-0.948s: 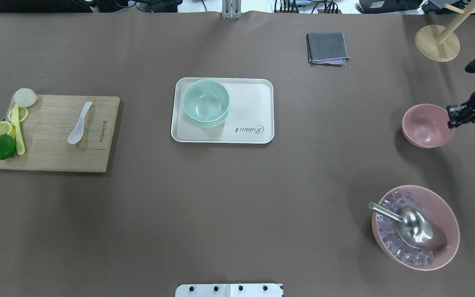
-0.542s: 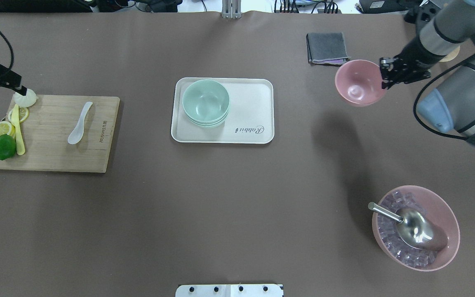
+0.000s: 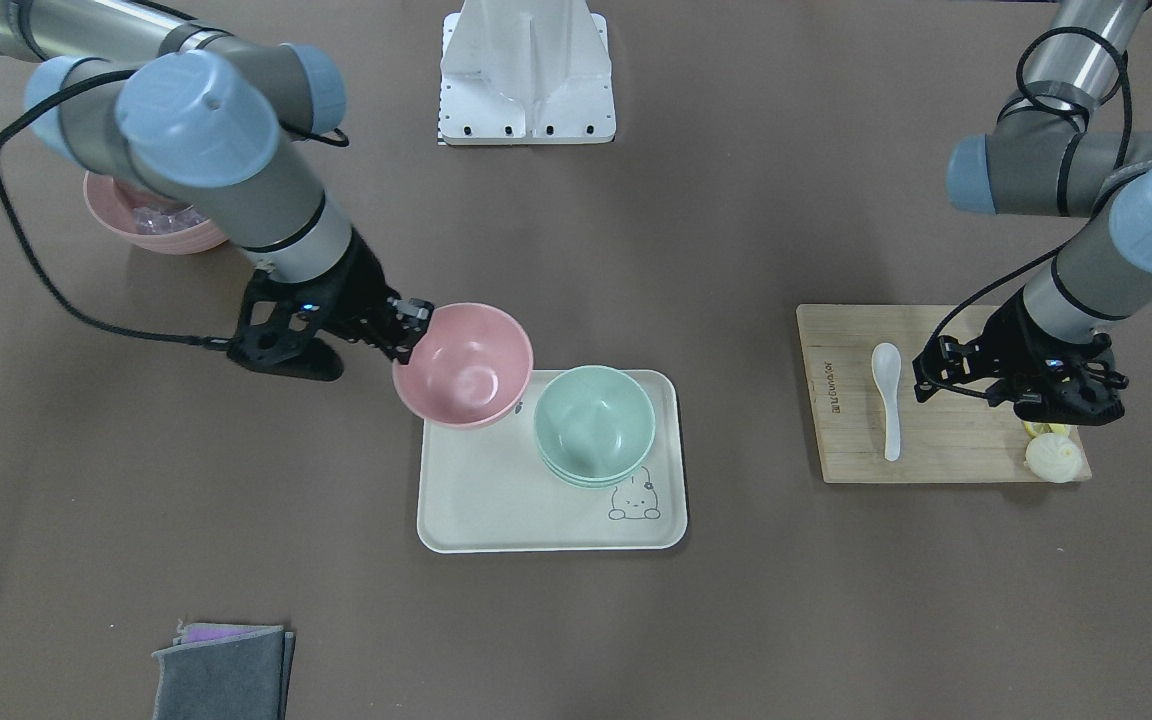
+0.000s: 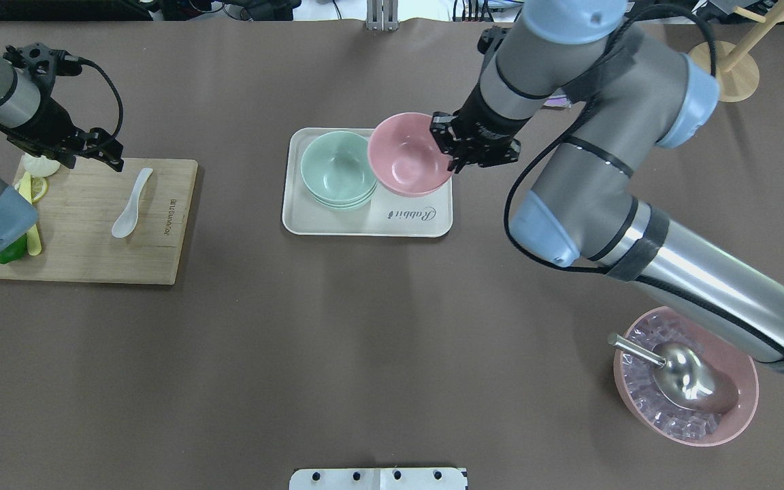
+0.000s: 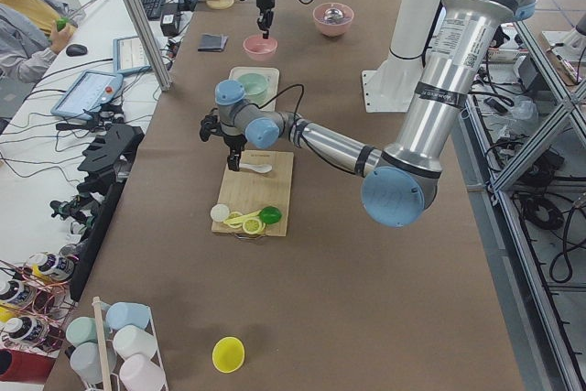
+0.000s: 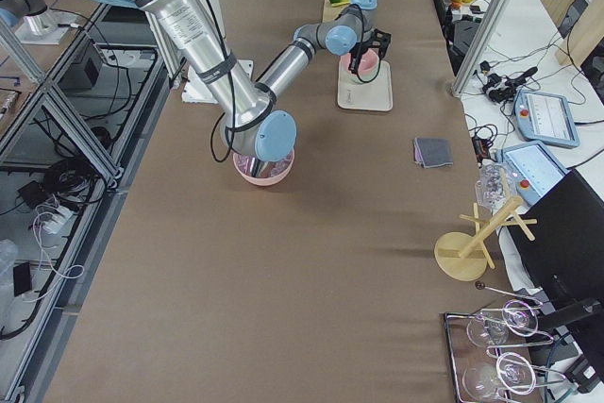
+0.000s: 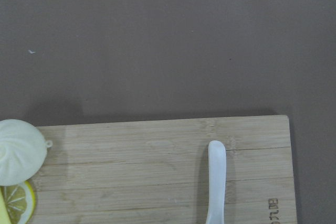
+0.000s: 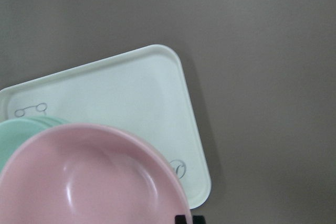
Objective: Stack pink bowl on green and place spoon
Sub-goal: 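Carry the pink bowl onto the green bowl while the left gripper reaches the spoon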
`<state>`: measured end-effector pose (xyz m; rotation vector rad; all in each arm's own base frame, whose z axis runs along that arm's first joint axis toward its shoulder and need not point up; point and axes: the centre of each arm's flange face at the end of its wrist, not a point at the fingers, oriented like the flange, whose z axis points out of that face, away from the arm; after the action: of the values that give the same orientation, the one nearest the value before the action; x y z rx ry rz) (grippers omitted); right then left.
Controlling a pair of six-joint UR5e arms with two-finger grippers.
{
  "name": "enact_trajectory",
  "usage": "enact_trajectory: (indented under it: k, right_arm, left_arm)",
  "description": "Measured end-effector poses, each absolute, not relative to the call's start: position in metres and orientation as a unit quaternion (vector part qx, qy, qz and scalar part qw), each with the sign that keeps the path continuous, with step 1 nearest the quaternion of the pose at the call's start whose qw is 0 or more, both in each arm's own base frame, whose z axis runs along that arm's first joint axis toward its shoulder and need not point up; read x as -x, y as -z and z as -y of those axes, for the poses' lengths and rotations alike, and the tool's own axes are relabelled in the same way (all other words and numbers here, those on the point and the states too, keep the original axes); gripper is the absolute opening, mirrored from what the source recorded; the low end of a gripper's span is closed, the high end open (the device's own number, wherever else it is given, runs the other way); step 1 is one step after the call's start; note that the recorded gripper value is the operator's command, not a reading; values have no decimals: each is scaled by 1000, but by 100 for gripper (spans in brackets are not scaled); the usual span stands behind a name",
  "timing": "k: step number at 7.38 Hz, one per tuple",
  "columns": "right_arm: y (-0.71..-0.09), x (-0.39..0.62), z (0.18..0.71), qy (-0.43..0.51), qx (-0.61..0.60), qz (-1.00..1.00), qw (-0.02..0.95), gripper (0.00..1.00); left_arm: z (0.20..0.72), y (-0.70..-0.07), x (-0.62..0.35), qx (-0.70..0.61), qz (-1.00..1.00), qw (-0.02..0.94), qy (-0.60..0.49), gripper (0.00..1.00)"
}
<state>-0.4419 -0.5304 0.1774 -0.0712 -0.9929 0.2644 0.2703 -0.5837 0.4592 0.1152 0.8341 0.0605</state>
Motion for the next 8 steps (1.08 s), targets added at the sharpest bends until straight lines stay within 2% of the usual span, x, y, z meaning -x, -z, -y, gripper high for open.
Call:
enact_trajectory:
  k: [2, 8]
  right_arm:
    - [-150, 493, 510, -129, 31, 474, 870, 0]
    - [-150, 543, 539, -150, 16, 485, 862, 0]
  left_arm:
    - [582, -470, -293, -52, -406, 911, -45, 88]
    - [596, -483, -314, -60, -403, 912, -52, 87]
